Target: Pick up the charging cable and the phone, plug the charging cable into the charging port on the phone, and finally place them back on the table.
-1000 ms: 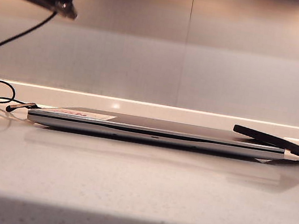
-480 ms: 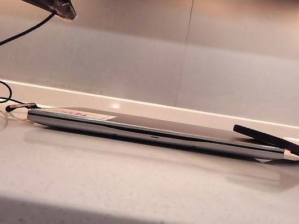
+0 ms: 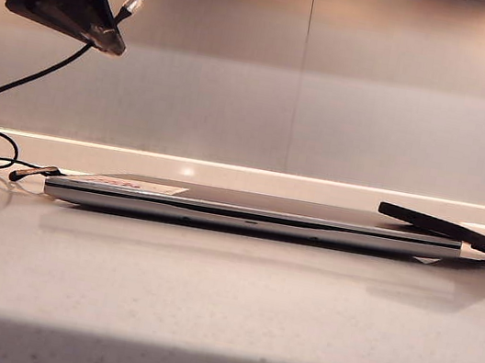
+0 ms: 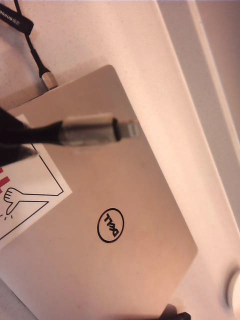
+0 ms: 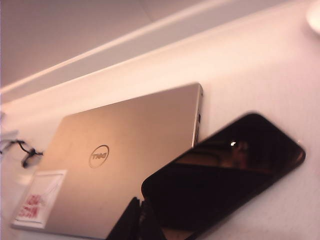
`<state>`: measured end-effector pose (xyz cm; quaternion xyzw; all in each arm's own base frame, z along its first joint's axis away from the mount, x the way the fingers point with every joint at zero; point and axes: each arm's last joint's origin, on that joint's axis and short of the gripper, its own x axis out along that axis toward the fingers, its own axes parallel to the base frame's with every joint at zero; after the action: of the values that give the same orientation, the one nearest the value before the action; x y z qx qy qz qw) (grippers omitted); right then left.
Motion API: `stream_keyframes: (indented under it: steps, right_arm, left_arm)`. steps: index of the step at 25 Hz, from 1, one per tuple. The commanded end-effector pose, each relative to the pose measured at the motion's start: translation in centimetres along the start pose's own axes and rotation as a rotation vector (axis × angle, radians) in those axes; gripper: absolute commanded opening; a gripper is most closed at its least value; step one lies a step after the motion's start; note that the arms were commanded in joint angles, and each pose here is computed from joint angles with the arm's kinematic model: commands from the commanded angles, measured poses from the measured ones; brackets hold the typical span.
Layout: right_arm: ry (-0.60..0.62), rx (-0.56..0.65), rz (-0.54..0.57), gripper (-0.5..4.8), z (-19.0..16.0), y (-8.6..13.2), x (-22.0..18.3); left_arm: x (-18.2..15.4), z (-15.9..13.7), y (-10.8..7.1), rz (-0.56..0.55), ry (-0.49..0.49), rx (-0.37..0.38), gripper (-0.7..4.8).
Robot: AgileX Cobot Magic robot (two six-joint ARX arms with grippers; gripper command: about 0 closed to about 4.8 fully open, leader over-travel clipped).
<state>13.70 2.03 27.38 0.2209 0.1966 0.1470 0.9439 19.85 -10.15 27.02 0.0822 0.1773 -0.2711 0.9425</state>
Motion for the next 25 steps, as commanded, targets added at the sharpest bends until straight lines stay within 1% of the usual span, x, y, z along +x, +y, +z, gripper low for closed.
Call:
stream_keyframes:
  steps: [1,2,3,5,7,8,10,17,25]
  right_arm:
    - [-0.004,0.182,0.008,-0.04,-0.6,-1.4,0.6]
    - [0.010,0.276,-0.030,0.03,-1.0,-2.1,0.9]
    - [0.021,0.308,-0.036,0.26,-1.1,-2.4,1.1]
    - [0.047,0.351,-0.043,1.58,-1.2,-2.8,1.6]
    - [0.077,0.398,-0.046,3.19,-1.3,-3.1,2.2]
    - [0.090,0.432,-0.055,3.54,-1.4,-3.2,2.4]
    - [0.120,0.499,-0.068,3.66,-1.6,-3.6,3.2]
    - [0.201,0.605,-0.084,3.69,-2.1,-4.9,5.9]
    - [0.240,0.630,-0.110,3.69,-2.7,-6.0,7.8]
  left_arm:
    - [0.3,0.1,0.0,-0.005,-0.009,0.003,-0.06]
    - [0.4,0.1,0.0,-0.005,-0.006,0.002,-0.06]
    - [0.4,0.1,0.0,-0.005,-0.006,0.003,-0.06]
    - [0.4,0.1,0.0,-0.005,-0.006,0.002,-0.06]
    - [0.4,0.1,0.0,-0.005,-0.006,0.002,-0.06]
    - [0.4,0.1,0.0,-0.005,-0.006,0.002,-0.06]
    - [0.4,0.1,0.0,-0.005,-0.005,0.002,-0.06]
    - [0.4,0.1,0.0,-0.005,-0.005,0.002,-0.06]
    - [0.4,0.1,0.0,-0.005,-0.006,0.002,-0.06]
